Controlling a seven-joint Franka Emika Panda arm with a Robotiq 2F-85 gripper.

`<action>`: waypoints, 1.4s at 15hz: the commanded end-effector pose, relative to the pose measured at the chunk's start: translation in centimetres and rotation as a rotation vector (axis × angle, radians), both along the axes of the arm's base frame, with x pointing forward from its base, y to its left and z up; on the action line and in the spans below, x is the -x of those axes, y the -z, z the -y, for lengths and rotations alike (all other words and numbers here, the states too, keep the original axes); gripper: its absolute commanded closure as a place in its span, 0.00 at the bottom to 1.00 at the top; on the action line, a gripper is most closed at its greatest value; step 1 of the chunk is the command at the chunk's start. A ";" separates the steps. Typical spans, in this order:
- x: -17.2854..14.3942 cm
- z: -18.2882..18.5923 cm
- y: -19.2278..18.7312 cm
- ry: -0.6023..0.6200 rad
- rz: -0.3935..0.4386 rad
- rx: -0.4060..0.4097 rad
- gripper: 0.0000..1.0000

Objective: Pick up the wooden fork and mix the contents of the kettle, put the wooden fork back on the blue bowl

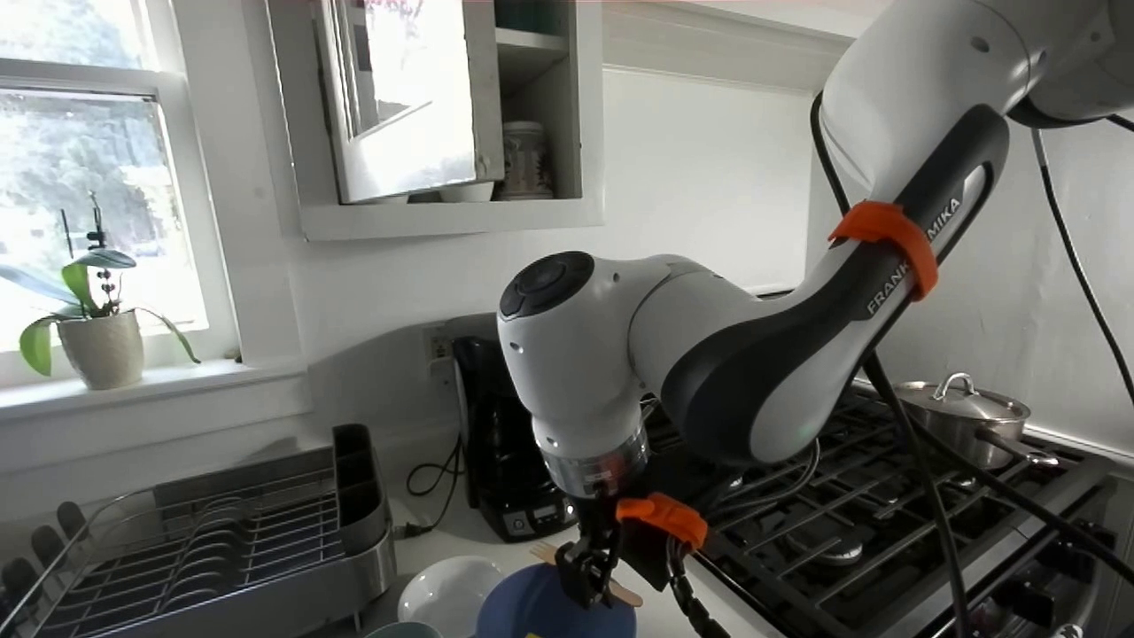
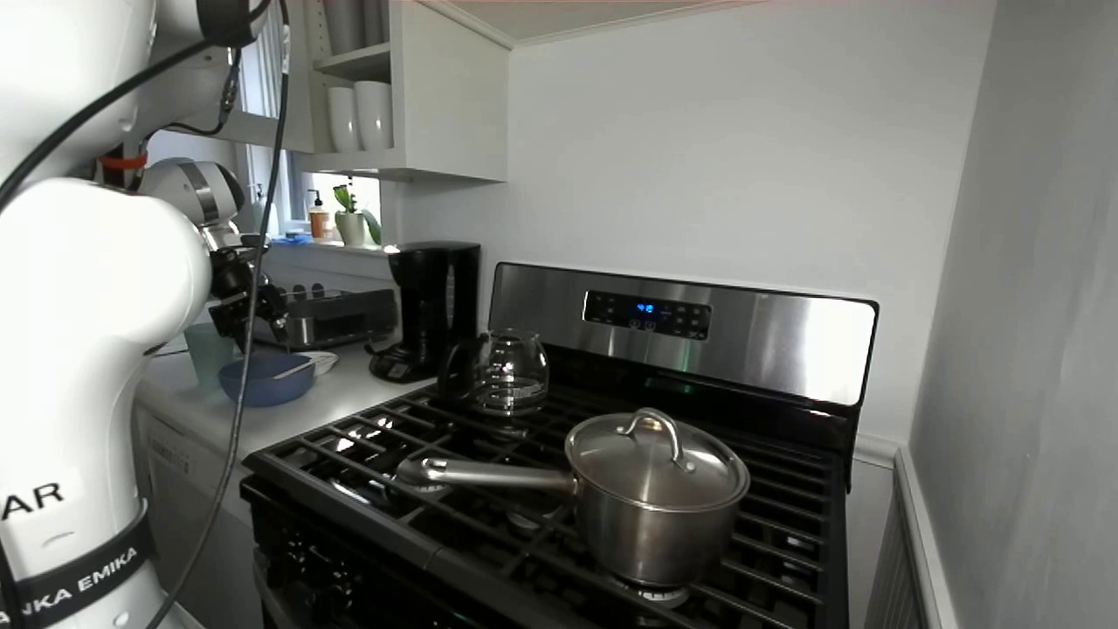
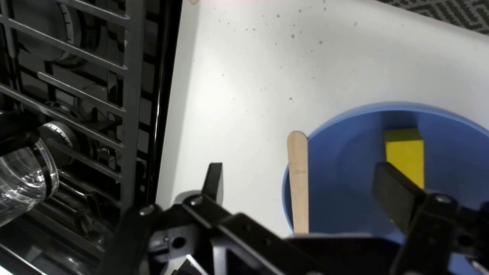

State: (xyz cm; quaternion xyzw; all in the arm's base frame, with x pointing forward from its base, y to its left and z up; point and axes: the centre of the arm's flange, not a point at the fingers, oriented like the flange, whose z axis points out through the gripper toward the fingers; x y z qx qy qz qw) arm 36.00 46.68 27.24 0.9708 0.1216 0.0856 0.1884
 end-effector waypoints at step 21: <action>-0.6 -2.4 6.7 -0.008 0.228 0.119 0.27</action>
